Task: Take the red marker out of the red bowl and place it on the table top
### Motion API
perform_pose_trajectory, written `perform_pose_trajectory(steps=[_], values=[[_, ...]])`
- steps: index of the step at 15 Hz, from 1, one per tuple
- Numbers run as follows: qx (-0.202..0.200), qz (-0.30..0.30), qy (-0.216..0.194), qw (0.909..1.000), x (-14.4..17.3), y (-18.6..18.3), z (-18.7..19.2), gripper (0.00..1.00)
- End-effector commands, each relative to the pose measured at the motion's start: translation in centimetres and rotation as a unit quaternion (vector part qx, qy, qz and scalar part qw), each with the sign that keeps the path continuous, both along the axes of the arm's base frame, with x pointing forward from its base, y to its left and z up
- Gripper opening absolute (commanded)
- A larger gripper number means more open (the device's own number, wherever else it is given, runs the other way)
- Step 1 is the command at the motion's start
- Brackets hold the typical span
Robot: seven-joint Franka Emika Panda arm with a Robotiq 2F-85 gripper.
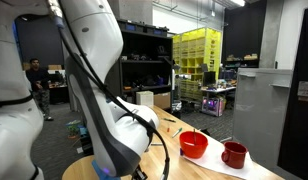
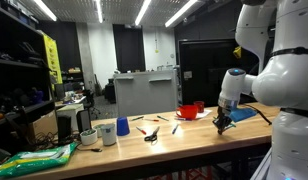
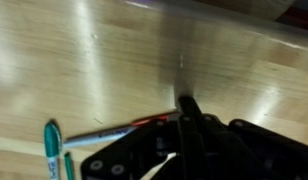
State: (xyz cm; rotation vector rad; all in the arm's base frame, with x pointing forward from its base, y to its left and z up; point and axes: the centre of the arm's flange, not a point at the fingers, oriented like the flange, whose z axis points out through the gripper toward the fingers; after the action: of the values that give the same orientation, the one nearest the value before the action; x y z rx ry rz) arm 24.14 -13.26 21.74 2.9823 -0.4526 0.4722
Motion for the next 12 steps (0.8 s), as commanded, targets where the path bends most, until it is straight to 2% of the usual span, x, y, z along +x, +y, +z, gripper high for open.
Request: perform_pose_trajectory(steps=[1,7,12], values=[[-0.012,0.022,-0.010,0.9996,2.6,2.3,0.7,0.00],[-0.023,0.044,-0.019,0.9986,3.8,3.0,0.9,0.00],[-0.024,0.046,-0.027,0.9983,4.8,1.9,3.0,0.00]])
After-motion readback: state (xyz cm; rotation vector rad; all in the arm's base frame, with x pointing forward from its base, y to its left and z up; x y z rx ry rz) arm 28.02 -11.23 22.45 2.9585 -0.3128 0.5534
